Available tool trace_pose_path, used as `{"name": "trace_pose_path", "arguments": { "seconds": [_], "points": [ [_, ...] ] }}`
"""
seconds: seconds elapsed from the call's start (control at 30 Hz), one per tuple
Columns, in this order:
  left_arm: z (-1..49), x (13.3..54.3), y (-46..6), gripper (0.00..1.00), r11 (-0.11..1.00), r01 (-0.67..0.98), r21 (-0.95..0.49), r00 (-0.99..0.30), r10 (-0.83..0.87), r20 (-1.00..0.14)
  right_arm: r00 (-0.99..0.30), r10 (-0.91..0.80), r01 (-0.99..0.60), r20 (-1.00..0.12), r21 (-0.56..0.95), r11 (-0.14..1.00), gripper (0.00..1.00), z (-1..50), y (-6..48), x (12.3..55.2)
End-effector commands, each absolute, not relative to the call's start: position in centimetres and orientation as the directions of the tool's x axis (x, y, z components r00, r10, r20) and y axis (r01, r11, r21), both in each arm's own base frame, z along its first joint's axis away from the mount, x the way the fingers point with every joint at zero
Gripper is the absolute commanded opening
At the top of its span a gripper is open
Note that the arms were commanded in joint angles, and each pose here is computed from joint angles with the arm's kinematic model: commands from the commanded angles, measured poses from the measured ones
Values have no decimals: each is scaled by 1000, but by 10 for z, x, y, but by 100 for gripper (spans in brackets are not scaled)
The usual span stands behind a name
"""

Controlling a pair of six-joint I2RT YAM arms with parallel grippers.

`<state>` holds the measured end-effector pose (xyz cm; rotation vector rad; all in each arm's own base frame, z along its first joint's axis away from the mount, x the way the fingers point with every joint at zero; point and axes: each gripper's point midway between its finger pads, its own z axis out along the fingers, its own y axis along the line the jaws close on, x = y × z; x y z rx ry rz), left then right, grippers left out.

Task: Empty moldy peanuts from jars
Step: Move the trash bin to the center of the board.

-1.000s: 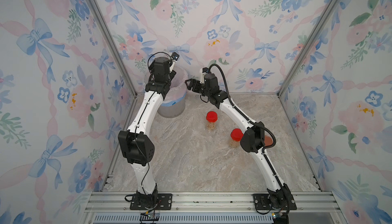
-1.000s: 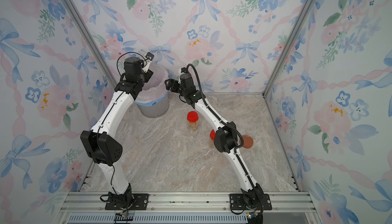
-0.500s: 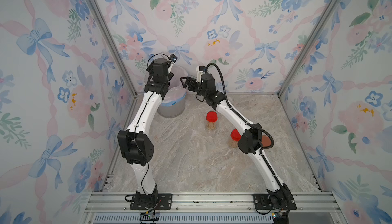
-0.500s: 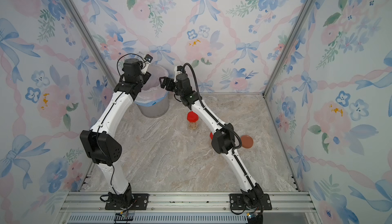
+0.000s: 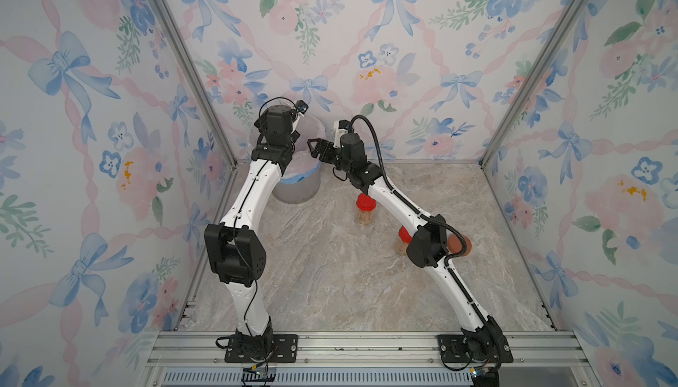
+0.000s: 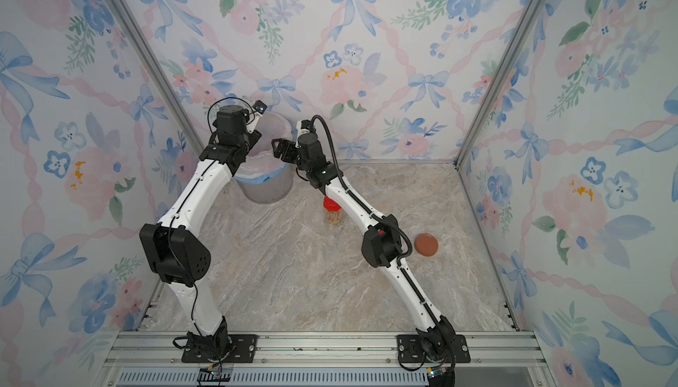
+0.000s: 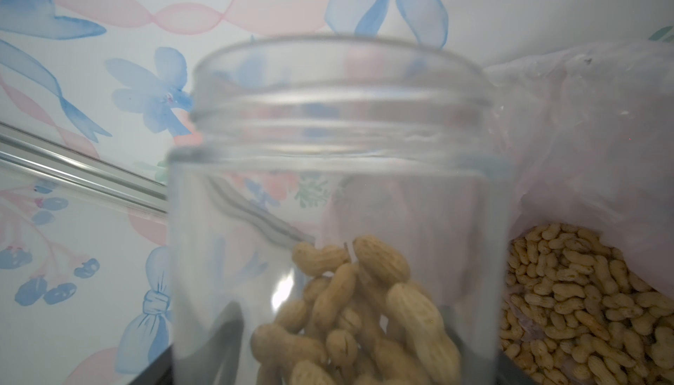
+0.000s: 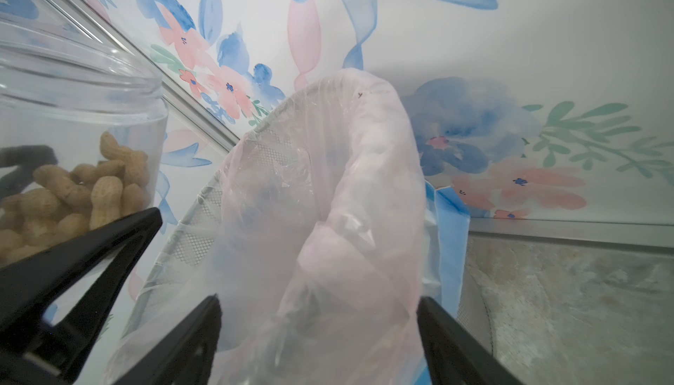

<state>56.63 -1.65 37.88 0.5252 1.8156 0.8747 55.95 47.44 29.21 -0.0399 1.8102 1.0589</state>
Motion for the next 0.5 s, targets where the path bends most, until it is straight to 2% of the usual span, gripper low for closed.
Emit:
{"name": "trace_pose_path", "arguments": {
  "seconds": [0.0,0.23,0.47],
  "points": [
    [423,556,-10,22,647,-144,748,-326,683,-654,-532,381,-493,-756,643,586,87,278,494,548],
    [411,558,-9,22,640,-117,760,-340,693,-636,-567,361,-489,-740,656,575,88,283,496,537],
    [410,557,-5,22,632,-108,768,-343,701,-625,-613,308,-468,-727,649,600,83,271,499,521]
  ]
}}
